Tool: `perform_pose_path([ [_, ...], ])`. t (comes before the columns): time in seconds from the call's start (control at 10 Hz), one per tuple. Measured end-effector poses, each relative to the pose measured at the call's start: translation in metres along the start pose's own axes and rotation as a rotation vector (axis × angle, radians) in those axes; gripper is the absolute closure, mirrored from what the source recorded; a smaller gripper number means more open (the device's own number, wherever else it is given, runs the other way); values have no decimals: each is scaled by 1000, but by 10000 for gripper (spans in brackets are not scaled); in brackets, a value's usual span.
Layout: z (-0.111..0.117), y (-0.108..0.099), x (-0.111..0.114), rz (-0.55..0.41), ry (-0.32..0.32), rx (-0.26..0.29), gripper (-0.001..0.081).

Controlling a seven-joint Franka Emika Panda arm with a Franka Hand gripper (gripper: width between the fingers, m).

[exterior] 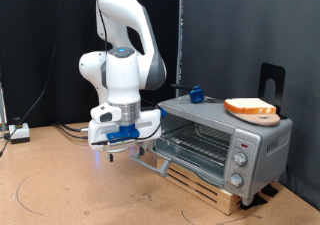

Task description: Make a piece of toast with the oven

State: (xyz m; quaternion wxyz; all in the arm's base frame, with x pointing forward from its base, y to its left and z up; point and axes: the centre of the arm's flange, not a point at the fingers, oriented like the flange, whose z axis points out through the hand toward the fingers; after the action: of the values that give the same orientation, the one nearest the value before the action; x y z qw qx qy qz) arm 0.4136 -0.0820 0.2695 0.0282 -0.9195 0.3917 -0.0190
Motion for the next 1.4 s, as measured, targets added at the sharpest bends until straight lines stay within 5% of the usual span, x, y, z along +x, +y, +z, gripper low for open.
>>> perform_pose_path([
  [0.4, 8, -17, 12, -24, 5, 43, -3],
  [1.0, 58, -7, 26, 0, 33, -75, -3],
  [1.4, 101, -14, 33, 49, 24, -84, -3],
])
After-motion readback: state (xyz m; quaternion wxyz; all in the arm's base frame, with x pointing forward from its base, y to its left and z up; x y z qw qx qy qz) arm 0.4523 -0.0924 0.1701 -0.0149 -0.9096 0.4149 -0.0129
